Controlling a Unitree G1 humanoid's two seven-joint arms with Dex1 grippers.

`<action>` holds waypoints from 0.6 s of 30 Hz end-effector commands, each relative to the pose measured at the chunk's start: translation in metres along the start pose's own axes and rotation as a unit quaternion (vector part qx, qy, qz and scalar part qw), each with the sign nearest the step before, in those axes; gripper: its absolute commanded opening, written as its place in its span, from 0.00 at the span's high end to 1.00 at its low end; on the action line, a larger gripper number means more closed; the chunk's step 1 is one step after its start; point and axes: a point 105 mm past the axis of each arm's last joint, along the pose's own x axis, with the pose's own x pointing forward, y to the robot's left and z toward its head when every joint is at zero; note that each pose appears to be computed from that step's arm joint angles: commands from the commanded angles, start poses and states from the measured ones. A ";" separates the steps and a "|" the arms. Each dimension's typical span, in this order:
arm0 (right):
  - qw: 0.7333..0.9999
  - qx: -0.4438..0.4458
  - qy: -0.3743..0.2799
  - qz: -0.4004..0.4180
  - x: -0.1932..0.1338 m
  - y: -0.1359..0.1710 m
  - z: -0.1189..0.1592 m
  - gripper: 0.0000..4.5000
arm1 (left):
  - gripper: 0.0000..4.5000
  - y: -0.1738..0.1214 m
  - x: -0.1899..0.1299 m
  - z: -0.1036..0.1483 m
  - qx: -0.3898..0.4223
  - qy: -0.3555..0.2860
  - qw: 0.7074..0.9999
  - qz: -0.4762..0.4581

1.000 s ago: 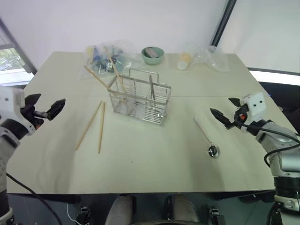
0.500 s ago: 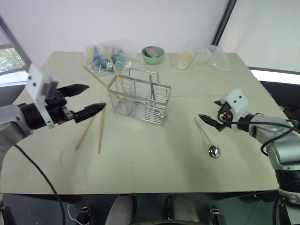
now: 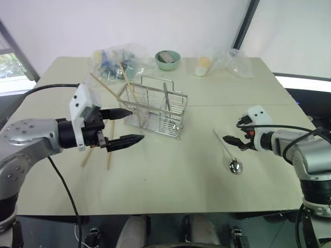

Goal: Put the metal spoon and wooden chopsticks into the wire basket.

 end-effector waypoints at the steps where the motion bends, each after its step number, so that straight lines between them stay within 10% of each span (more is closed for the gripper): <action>1: 1.000 0.004 -0.001 0.009 -0.003 0.008 0.000 0.00 | 0.00 0.001 0.001 0.009 0.022 -0.012 1.000 -0.002; 10: 0.998 0.012 0.026 0.048 0.000 0.039 -0.022 0.00 | 0.00 0.004 0.001 0.010 0.029 -0.014 0.999 0.008; 18: 0.997 0.053 0.034 0.046 0.011 0.039 -0.033 0.77 | 0.00 0.003 0.001 0.014 0.033 -0.017 0.999 0.010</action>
